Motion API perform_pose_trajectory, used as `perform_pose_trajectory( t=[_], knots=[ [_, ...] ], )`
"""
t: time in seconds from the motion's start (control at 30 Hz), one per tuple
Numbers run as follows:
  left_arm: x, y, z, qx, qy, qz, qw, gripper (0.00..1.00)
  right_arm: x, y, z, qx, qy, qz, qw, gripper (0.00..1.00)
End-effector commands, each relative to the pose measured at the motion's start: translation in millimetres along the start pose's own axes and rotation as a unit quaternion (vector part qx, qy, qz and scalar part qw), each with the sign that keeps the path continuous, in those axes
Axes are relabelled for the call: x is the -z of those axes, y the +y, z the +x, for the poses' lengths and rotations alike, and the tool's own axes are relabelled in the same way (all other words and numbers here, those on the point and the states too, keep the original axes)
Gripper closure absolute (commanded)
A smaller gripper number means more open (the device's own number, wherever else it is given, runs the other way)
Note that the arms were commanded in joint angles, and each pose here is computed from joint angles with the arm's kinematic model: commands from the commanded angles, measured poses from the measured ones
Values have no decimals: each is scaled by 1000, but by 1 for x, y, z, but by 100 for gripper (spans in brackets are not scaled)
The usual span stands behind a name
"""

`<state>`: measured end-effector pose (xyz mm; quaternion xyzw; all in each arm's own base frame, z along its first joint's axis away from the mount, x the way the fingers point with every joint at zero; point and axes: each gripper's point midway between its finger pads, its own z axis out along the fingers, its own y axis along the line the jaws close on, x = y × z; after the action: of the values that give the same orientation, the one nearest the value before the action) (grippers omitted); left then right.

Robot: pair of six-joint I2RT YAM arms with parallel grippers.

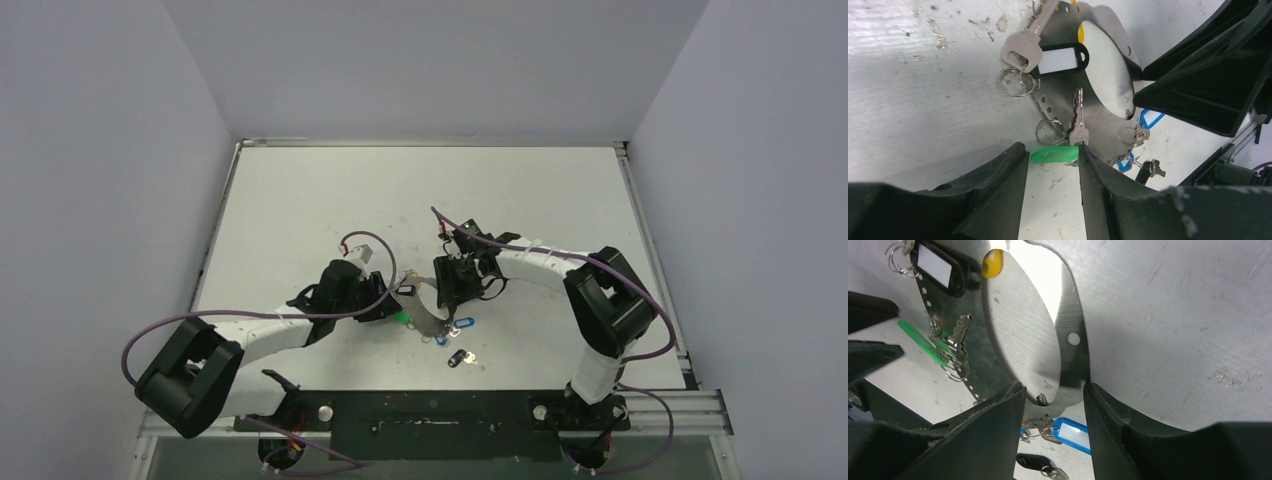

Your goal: Put the keys on the keyring

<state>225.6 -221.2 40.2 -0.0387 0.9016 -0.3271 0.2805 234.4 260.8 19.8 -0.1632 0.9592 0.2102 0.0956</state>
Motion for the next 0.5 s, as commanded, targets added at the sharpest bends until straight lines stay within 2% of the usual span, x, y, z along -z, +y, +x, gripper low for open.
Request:
perform_pose_trajectory(
  t=[0.0, 0.1, 0.2, 0.37, 0.47],
  knots=[
    [-12, -20, 6, -30, 14, 44, 998, 61, -18, -1, -7, 2, -2, -4, 1000, 53],
    [-19, -33, 22, -45, 39, 72, 996, 62, -22, -2, -8, -2, 1, -2, 1000, 54],
    [-20, -51, 30, -65, 51, 95, 992, 70, -27, -5, -7, -7, 7, 3, 1000, 54],
    [-13, -79, 25, -110, 32, 113, 987, 82, -32, -6, -6, -16, 12, 5, 1000, 55],
    [-4, -93, 17, -129, 19, 126, 983, 84, -33, -6, -7, -17, 12, 5, 1000, 55]
  ],
)
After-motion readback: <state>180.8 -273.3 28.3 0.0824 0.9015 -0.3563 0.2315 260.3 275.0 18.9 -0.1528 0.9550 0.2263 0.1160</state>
